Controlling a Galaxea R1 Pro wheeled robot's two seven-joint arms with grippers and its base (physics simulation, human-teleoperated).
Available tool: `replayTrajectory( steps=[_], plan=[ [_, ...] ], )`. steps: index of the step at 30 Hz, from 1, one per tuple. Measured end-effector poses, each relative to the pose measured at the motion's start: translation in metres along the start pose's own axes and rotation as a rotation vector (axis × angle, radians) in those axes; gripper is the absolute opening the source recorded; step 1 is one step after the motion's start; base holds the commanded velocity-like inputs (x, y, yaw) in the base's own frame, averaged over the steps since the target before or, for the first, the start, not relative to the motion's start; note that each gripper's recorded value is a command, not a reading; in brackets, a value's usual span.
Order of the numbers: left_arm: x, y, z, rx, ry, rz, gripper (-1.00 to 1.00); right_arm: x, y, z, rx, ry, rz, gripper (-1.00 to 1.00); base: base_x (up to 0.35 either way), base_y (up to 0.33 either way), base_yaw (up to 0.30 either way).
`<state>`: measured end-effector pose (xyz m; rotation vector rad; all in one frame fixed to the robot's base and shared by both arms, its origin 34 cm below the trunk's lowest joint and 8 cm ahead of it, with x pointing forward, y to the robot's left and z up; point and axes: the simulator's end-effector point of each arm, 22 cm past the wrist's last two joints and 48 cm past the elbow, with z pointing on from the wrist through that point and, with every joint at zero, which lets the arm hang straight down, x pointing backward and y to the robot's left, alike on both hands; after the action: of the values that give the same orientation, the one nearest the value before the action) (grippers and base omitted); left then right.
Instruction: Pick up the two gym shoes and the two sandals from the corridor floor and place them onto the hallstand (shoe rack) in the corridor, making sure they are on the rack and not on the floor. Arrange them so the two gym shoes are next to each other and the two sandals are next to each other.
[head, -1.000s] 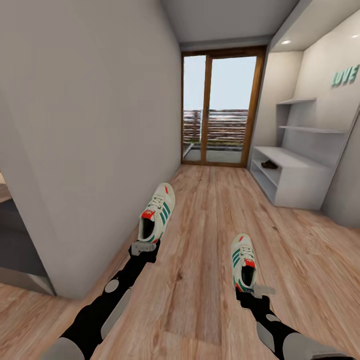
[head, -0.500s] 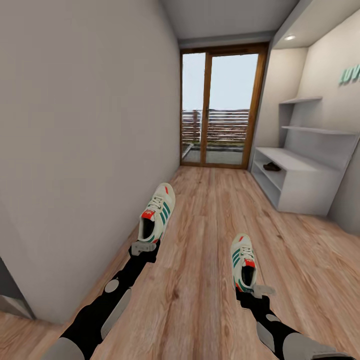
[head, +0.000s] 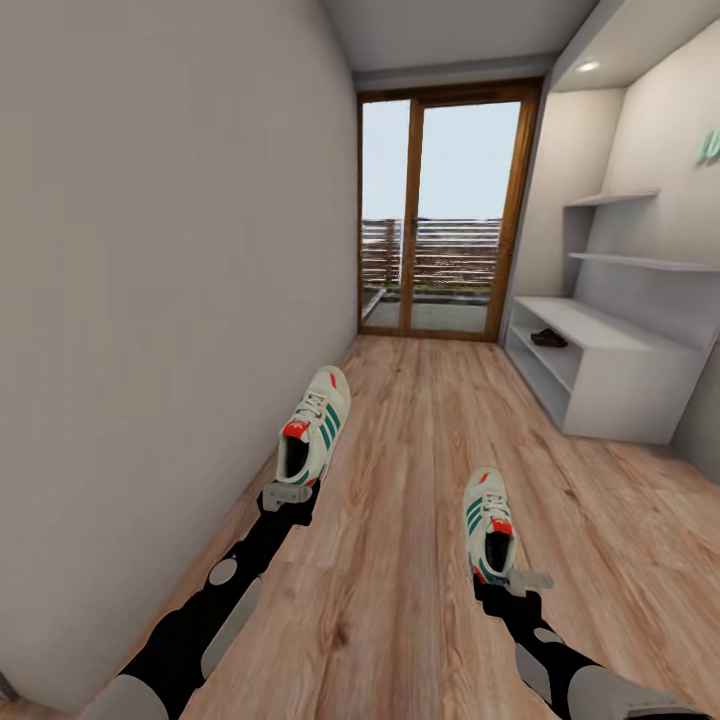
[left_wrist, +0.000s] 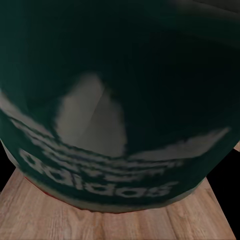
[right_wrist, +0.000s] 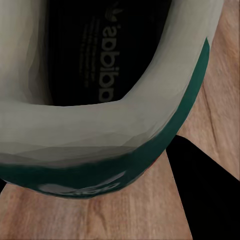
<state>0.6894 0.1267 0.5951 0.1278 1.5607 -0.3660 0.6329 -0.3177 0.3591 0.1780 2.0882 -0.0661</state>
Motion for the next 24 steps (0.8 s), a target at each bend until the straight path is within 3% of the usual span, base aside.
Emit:
replayTrajectory(
  steps=[7,10,12,13,15,18,21,23,24],
  plan=[
    [0.000,-0.001,0.000,0.001,0.000,-0.001,-1.00,-0.007,-0.001,0.001,0.002,-0.019,0.005,-1.00,0.347,-0.074,0.000],
    [0.000,-0.001,0.000,0.001,-0.001,-0.002,-1.00,-0.024,0.004,0.004,-0.006,-0.058,0.008,-1.00,0.347,-0.074,0.000],
    [0.000,-0.001,0.000,0.001,-0.001,-0.002,-1.00,-0.101,0.020,0.008,-0.040,-0.216,0.016,-1.00,0.347,-0.074,0.000],
    [0.000,-0.001,0.000,0.001,-0.001,-0.003,-1.00,-0.107,0.021,0.008,-0.040,-0.228,0.022,-1.00,0.347,-0.074,0.000],
    [0.000,-0.001,0.000,0.001,-0.001,-0.002,-1.00,-0.156,0.031,0.004,-0.062,-0.328,0.027,-1.00,0.347,-0.074,0.000],
    [0.000,-0.002,0.000,0.001,0.000,-0.002,-1.00,-0.175,0.036,0.001,-0.074,-0.368,0.025,-1.00,0.347,-0.074,0.000],
    [0.000,-0.003,0.000,0.002,0.000,-0.002,-1.00,-0.168,0.038,0.003,-0.078,-0.329,0.018,-1.00,0.347,-0.074,0.000],
    [0.000,-0.003,0.000,0.003,0.000,-0.002,-1.00,-0.154,0.039,0.008,-0.079,-0.257,0.014,-1.00,0.347,-0.074,0.000],
    [0.000,-0.003,0.001,0.003,0.000,-0.003,-1.00,-0.140,0.040,0.011,-0.080,-0.192,0.009,-1.00,0.347,-0.074,0.000]
  ],
)
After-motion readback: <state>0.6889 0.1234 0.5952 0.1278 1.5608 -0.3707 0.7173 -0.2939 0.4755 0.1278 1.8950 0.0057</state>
